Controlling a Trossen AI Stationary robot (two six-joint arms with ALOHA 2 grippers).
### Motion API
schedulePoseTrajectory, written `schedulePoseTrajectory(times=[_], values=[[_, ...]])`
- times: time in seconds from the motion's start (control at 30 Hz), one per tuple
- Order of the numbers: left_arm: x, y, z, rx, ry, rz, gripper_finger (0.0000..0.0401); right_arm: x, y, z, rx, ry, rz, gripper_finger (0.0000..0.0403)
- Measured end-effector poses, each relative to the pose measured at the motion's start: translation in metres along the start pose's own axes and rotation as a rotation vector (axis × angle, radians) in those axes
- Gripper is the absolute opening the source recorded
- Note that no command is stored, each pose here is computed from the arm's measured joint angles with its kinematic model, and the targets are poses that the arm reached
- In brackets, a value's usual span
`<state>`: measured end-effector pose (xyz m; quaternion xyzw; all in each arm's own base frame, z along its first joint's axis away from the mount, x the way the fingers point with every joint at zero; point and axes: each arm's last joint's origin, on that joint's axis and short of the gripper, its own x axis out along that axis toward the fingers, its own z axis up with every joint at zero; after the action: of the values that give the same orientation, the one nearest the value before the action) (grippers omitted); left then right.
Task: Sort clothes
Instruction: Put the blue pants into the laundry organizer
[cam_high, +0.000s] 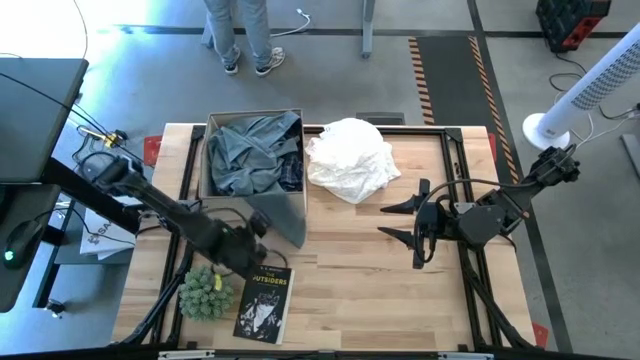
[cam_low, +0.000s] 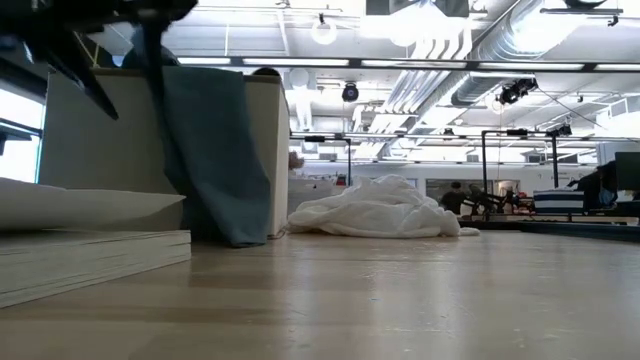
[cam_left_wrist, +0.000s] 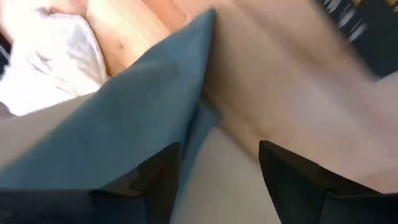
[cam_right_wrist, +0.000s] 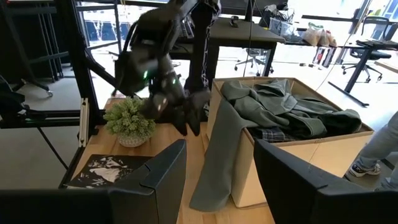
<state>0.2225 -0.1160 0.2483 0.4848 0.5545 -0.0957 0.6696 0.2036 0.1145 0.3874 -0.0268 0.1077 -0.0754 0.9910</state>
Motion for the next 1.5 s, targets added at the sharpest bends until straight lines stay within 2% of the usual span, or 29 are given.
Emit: schedulePoseTrajectory(times=[0.1,0.17,0.23,0.37,0.5,0.63,0.73,0.8,0.9,0.97,1.1,1.2,1.27,1.37,1.5], values=[[0.021,-0.005,0.01,0.169,0.121,0.082,0.0222,0.0,0.0,0.0,0.0,0.0,0.0,0.0185],[0.038,-0.009,0.011,0.29,0.25,0.182,0.0222,0.0,0.0,0.0,0.0,0.0,0.0,0.0185],[0.056,-0.012,0.008,0.372,0.36,0.218,0.0222,0.0,0.0,0.0,0.0,0.0,0.0,0.0185],[0.087,-0.014,-0.001,0.346,0.466,0.219,0.0222,0.0,0.0,0.0,0.0,0.0,0.001,0.0185],[0.096,-0.011,0.003,0.282,0.48,0.333,0.0191,0.0,0.0,0.0,0.0,0.001,0.002,0.0185],[0.084,0.001,0.015,0.139,0.365,0.421,0.0109,0.0,0.0,0.0,0.0,0.001,0.002,0.0185],[0.065,0.014,0.019,-0.016,0.275,0.474,0.0033,0.0,0.0,0.0,0.007,0.0,0.002,0.0185],[0.047,0.025,0.017,-0.143,0.207,0.513,0.001,0.0,0.0,0.0,0.009,0.0,0.002,0.0185],[0.014,0.042,0.005,-0.364,0.112,0.619,0.0014,0.0,0.0,0.0,0.008,0.0,0.002,0.0185],[-0.01,0.055,-0.012,-0.523,0.06,0.702,0.0009,0.0,0.0,0.0,0.008,0.0,0.002,0.0185],[-0.047,0.083,-0.064,-0.884,-0.035,0.818,0.0004,0.0,0.0,0.0,0.008,0.0,0.003,0.0185],[-0.062,0.099,-0.112,-1.098,-0.054,0.846,0.0003,0.0,0.0,0.0,0.008,0.0,0.003,0.0185],[-0.065,0.106,-0.139,-1.165,-0.036,0.838,0.0003,0.0,0.0,0.0,0.008,0.0,0.003,0.0185],[-0.059,0.112,-0.167,-1.189,-0.008,0.786,0.0002,0.0,0.0,0.0,0.008,0.0,0.003,0.0185],[-0.024,0.108,-0.176,-1.192,-0.062,0.599,0.0002,0.001,0.001,0.0,0.007,0.002,0.003,0.0185]])
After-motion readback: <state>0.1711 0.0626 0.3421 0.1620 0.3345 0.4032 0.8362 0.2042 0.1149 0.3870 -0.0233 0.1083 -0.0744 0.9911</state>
